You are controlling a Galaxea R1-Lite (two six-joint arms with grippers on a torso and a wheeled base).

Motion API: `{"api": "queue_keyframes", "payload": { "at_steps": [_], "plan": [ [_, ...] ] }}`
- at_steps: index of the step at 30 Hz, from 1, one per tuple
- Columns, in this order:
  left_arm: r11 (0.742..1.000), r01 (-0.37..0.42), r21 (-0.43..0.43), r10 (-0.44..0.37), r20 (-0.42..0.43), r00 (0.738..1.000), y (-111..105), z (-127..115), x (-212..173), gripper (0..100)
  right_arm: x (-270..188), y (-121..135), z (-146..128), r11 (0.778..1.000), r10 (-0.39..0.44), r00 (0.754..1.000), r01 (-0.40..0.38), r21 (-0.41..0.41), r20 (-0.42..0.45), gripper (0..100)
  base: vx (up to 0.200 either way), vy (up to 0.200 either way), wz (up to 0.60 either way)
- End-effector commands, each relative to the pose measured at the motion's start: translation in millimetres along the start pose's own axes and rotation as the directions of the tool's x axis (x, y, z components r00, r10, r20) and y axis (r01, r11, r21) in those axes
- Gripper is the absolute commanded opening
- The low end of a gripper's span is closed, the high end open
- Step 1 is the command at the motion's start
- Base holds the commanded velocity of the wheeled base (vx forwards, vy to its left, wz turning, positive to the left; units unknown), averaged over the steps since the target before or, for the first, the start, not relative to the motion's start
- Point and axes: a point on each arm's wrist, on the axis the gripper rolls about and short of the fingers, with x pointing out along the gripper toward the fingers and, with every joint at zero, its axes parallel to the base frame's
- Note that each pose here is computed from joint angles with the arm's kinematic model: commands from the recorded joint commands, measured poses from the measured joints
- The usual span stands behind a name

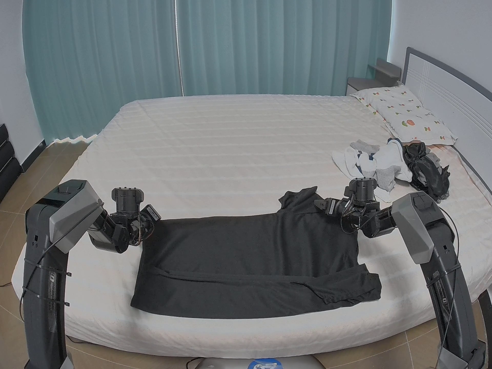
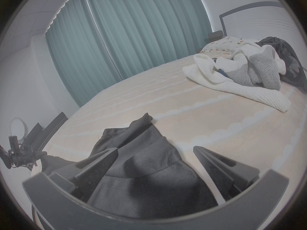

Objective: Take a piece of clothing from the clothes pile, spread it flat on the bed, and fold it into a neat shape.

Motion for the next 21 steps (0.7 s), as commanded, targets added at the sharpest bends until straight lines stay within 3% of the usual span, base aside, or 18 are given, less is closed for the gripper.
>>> {"api": "queue_keyframes", "payload": {
  "at_steps": [1, 5, 6, 21],
  "plan": [
    [1.000, 0.000, 0.000, 0.000, 0.001, 1.000, -0.1, 0.0, 0.0, 0, 3.7, -2.7, -6.4, 1.000, -0.002, 1.000, 0.002, 0.001, -0.006, 100, 0.000, 0.000, 0.00],
    [1.000, 0.001, 0.001, -0.001, 0.002, 1.000, -0.4, 0.4, 0.1, 0, 6.8, -3.1, -5.5, 1.000, -0.009, 1.000, 0.009, 0.003, 0.011, 100, 0.000, 0.000, 0.00],
    [1.000, 0.000, 0.000, 0.000, 0.003, 1.000, 0.1, 0.8, 0.1, 0, 6.8, -3.1, -5.4, 1.000, -0.011, 1.000, 0.010, 0.004, 0.013, 0, 0.000, 0.000, 0.00],
    [1.000, 0.002, -0.003, -0.002, 0.007, 1.000, -0.2, 2.2, -0.1, 0, -1.4, 1.3, 10.0, 0.999, -0.023, 0.999, 0.022, 0.034, 0.049, 0, 0.000, 0.000, 0.00]
  ]
}}
